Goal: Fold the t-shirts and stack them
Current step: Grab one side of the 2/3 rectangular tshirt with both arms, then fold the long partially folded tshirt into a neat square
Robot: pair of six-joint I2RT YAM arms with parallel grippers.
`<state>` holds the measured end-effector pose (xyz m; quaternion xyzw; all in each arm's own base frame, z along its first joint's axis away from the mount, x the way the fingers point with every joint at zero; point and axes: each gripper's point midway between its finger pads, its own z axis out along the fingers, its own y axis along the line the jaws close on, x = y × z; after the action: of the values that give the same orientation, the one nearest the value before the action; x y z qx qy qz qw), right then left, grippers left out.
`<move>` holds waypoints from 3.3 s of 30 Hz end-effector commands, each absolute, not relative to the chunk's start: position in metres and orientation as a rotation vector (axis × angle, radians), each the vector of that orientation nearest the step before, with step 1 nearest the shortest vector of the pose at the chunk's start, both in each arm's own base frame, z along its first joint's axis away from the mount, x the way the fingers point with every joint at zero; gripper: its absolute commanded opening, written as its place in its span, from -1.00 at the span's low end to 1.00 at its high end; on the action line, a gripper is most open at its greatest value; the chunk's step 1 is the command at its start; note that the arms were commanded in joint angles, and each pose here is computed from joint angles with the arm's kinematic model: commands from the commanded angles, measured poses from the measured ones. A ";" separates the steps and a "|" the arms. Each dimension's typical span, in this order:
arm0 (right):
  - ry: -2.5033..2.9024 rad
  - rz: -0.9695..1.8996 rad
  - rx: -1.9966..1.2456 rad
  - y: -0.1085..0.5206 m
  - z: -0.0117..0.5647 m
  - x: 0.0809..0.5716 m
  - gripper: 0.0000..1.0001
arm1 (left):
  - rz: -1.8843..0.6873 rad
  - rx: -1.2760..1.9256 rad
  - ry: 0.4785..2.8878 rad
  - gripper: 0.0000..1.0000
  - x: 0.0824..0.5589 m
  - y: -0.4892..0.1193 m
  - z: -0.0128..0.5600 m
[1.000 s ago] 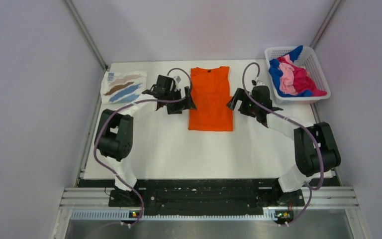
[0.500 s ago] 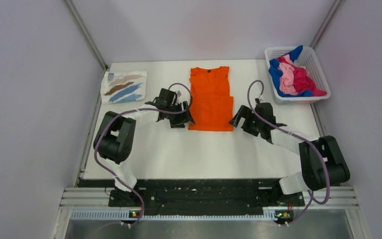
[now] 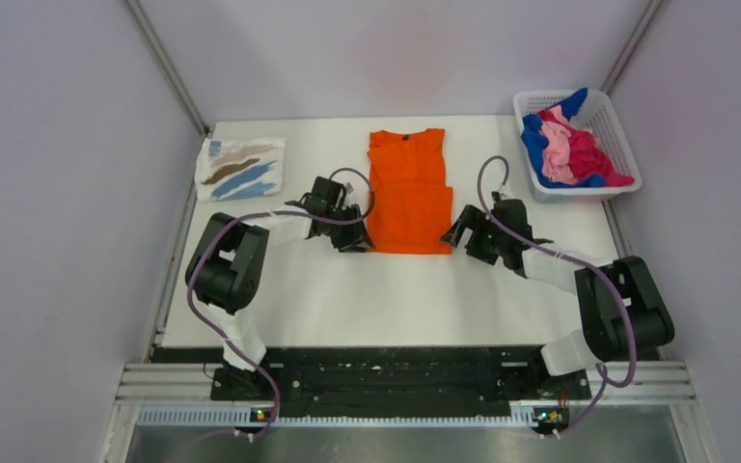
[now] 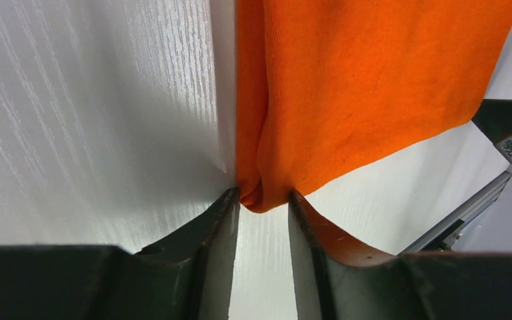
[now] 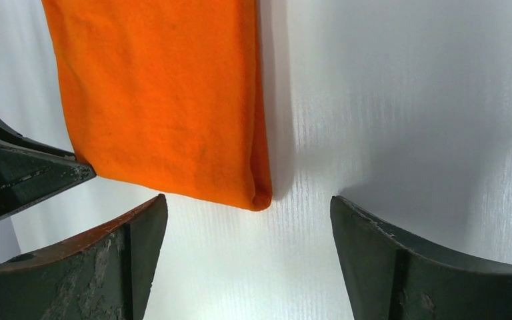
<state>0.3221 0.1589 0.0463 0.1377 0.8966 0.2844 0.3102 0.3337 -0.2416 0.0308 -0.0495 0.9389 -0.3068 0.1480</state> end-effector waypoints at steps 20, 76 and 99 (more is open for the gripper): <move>2.464 0.668 0.282 0.176 0.023 0.322 -0.14 | -0.781 -0.203 2.752 -1.00 0.329 -0.233 0.004; 2.069 1.628 -0.105 0.225 0.165 0.216 -1.00 | -0.575 -0.254 2.106 -1.00 0.319 -0.173 0.210; 2.123 1.350 0.154 0.201 0.125 0.345 -1.00 | -0.380 -0.266 2.260 -1.00 0.441 -0.210 0.146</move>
<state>0.3154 0.2073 0.1167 0.0657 0.8112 0.5154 0.2683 0.4127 -0.2162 0.1351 -0.0986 0.9081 -0.1662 0.3715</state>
